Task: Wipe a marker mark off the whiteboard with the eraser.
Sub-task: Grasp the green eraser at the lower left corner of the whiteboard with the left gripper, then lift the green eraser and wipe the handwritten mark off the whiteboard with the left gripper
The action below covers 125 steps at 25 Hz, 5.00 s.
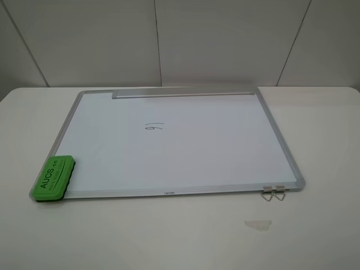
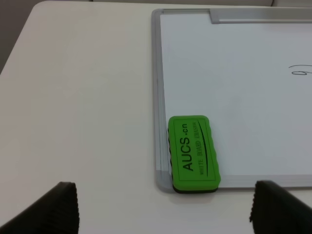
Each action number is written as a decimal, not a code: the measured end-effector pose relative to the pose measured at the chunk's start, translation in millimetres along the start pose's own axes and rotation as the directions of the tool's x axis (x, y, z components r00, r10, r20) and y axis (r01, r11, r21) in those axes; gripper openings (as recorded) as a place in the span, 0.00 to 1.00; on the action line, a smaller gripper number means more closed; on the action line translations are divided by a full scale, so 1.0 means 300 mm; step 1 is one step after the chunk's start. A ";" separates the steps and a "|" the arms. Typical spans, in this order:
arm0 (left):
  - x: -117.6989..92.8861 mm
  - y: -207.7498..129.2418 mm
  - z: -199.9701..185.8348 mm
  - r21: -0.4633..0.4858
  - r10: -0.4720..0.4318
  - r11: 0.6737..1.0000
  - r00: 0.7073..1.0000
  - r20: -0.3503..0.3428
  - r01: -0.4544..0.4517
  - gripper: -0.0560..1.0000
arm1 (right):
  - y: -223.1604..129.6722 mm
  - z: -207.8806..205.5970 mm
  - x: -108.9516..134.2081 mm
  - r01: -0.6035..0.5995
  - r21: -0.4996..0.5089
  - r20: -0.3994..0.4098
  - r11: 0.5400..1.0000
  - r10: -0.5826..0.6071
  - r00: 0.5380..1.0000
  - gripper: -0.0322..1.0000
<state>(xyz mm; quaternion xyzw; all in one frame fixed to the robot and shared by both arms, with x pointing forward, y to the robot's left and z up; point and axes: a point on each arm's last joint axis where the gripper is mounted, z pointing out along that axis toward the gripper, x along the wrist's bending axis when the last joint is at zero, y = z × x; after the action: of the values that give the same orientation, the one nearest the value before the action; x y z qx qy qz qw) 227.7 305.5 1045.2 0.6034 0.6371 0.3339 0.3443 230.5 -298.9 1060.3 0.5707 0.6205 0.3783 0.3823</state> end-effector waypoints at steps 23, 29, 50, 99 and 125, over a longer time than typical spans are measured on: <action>-0.038 0.420 0.108 0.317 -0.091 0.943 0.995 -0.039 0.099 0.74 | 0.000 0.000 0.000 0.000 0.000 0.000 1.000 0.000 1.000 0.82; -0.052 0.470 0.338 0.552 -0.074 0.827 0.994 -0.081 0.106 0.74 | 0.000 0.000 0.000 0.000 0.000 0.000 1.000 0.000 1.000 0.82; -0.098 0.314 0.924 0.804 -0.120 0.581 0.990 -0.071 0.128 0.74 | 0.000 0.000 0.000 0.000 0.000 0.000 1.000 0.000 1.000 0.82; -0.119 0.230 1.083 0.892 -0.119 0.451 0.993 0.015 0.040 0.61 | 0.000 0.000 0.000 0.000 0.000 0.000 1.000 0.000 1.000 0.82; -0.718 0.543 1.259 0.717 0.215 0.534 0.892 0.396 -0.448 0.61 | 0.000 0.000 0.000 0.000 0.000 0.000 1.000 0.000 1.000 0.82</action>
<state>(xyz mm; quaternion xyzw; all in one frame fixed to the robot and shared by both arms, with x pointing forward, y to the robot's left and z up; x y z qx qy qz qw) 640.9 102.2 986.1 0.8407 0.5391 -0.0063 0.0503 230.5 -298.9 1060.3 0.5707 0.6205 0.3783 0.3823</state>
